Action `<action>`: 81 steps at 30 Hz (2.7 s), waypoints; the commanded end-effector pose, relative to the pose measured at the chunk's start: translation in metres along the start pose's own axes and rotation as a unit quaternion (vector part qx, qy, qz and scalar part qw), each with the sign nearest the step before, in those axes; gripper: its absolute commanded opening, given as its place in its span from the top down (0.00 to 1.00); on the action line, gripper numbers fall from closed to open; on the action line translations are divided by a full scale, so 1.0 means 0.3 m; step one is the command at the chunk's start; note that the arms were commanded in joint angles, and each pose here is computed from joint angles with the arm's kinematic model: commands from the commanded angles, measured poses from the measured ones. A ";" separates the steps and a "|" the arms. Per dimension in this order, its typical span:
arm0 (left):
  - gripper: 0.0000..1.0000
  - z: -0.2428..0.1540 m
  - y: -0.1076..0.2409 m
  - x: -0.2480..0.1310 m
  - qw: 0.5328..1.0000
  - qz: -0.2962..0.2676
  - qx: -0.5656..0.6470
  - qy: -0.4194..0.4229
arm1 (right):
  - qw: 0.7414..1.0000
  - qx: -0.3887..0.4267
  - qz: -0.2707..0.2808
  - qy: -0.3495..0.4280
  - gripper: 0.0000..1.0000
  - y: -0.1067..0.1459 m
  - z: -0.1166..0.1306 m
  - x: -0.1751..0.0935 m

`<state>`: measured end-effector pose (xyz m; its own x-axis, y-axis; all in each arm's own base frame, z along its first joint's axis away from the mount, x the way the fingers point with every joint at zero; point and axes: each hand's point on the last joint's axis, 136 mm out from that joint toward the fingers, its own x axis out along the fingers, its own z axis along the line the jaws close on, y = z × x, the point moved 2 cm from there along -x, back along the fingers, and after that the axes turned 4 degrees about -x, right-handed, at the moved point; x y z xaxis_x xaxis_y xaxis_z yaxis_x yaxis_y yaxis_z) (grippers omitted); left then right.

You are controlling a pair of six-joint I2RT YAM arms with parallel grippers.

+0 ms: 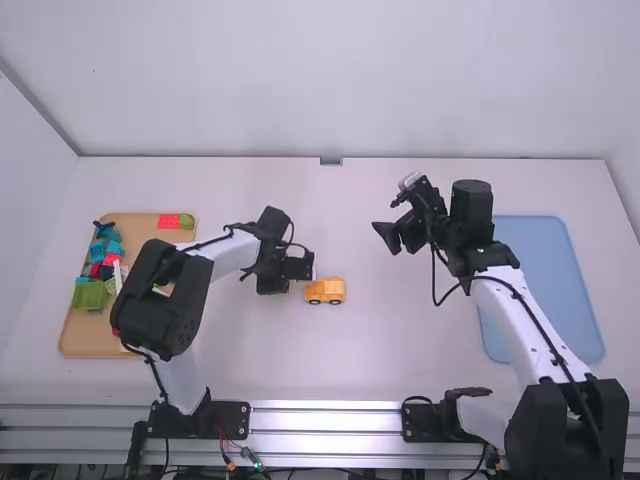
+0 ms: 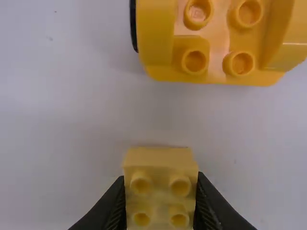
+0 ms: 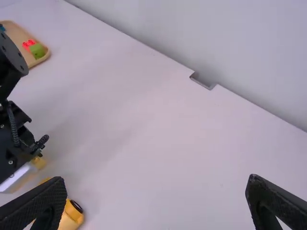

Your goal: Assemble lego blocks to make yellow taxi

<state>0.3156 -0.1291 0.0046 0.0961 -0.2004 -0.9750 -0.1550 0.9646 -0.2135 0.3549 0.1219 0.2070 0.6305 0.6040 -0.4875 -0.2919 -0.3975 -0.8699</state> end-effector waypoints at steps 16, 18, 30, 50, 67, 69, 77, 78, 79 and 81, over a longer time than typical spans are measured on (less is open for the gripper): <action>0.01 0.013 -0.026 -0.103 0.957 -0.283 0.039 0.050 | 1.000 -0.006 0.009 -0.014 0.01 0.018 0.027 -0.005; 0.01 0.010 -0.018 -0.136 0.929 -0.365 0.041 0.037 | 1.000 -0.007 0.012 -0.023 0.01 0.021 0.042 -0.003; 0.11 0.018 0.038 -0.042 0.887 -0.459 -0.035 0.020 | 0.998 -0.025 0.002 -0.053 0.01 0.008 0.086 0.007; 0.40 -0.002 0.096 0.019 0.915 -0.400 -0.054 0.023 | 0.998 -0.032 0.002 -0.059 0.01 0.008 0.094 0.007; 0.64 -0.016 0.091 0.030 0.917 -0.396 -0.049 0.022 | 0.996 -0.032 -0.010 -0.077 0.01 -0.003 0.112 0.004; 0.65 -0.017 0.091 0.031 0.917 -0.396 -0.049 0.022 | 0.996 -0.032 -0.010 -0.078 0.01 -0.004 0.113 0.004; 0.76 0.011 0.080 0.004 0.915 -0.401 -0.047 0.023 | 0.999 -0.020 0.016 -0.033 0.01 0.021 0.067 0.009; 0.77 0.016 0.076 -0.007 0.913 -0.403 -0.048 0.025 | 0.999 -0.017 0.016 -0.033 0.01 0.022 0.067 0.009; 0.78 0.020 0.074 -0.013 0.914 -0.403 -0.049 0.025 | 0.999 -0.011 0.017 -0.033 0.01 0.023 0.068 0.009; 0.82 0.032 0.073 -0.024 0.915 -0.399 -0.048 0.025 | 0.999 -0.009 0.025 -0.040 0.01 0.038 0.077 0.011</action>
<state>0.3136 -0.1037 -0.0027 0.1628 -0.8358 -0.5243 -0.1736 0.4988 -0.8491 0.3399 0.1365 0.1973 0.5600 0.6411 -0.5248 -0.2869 -0.4441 -0.8488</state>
